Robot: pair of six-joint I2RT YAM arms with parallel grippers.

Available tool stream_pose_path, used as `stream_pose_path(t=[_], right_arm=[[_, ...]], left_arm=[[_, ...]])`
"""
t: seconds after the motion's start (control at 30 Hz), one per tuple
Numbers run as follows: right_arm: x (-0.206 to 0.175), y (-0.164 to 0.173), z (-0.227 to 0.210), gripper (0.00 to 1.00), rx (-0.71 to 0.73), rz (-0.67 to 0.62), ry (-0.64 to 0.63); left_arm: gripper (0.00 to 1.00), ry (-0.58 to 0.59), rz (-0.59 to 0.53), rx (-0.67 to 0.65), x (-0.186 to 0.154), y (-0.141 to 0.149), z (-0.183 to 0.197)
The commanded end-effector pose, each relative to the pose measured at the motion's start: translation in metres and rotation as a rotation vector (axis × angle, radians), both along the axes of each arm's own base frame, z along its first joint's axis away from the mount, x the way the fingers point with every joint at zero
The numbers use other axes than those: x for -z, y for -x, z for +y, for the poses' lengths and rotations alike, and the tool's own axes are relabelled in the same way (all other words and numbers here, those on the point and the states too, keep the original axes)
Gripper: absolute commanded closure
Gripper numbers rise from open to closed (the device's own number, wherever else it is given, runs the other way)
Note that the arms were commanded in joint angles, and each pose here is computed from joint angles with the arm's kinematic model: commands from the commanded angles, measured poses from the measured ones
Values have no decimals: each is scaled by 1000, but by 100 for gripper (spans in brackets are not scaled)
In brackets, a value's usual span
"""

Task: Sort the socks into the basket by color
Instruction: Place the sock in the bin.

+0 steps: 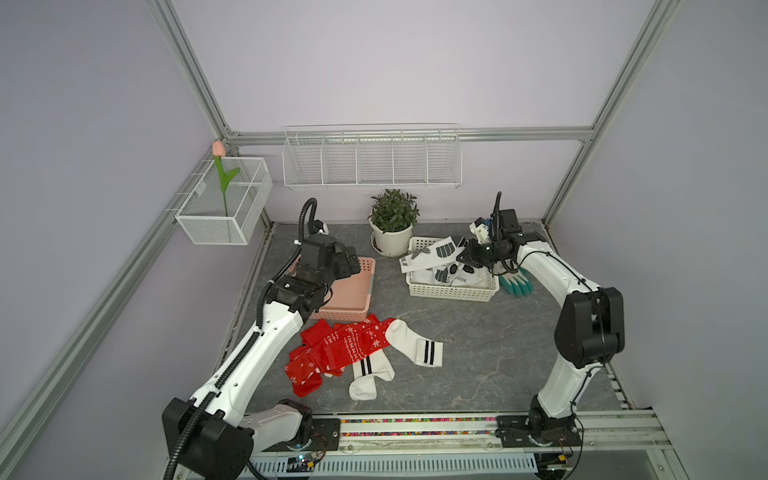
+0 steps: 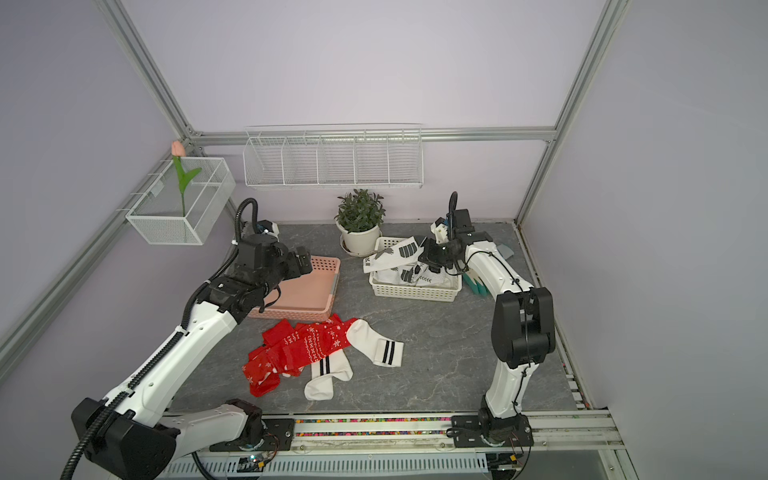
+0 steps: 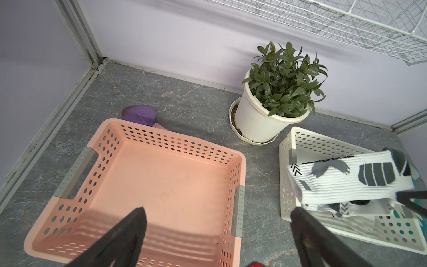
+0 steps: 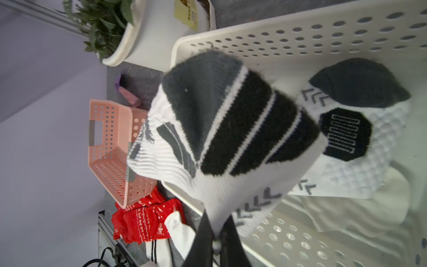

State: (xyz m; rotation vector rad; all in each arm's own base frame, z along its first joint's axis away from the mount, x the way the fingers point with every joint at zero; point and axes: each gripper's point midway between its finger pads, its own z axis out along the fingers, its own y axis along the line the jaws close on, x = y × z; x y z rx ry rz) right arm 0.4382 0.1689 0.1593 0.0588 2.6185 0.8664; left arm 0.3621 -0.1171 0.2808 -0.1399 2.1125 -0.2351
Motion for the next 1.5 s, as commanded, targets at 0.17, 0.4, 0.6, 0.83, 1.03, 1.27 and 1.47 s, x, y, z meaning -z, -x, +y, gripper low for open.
stream_pose_path(t=[0.17, 0.4, 0.6, 0.83, 1.03, 1.27, 1.47], right_arm=[[29, 10, -49, 91, 83, 75, 183], [51, 2, -72, 88, 124, 134, 314], [58, -14, -80, 77, 131, 156, 375], [24, -13, -86, 64, 145, 66, 463], [-3, -12, -66, 62, 102, -12, 440], [38, -31, -56, 63, 86, 58, 424], [80, -35, -50, 64, 81, 135, 410]], left_arm=[[1, 14, -6, 6, -6, -1, -3], [1, 15, -7, 8, -7, -1, -3], [1, 16, -11, 7, -8, 0, -3], [1, 16, -13, 4, -8, 0, -2], [1, 18, -12, 6, -8, 0, -3], [1, 11, -12, -1, -8, 0, -1], [1, 6, -12, -6, -8, -1, 0]])
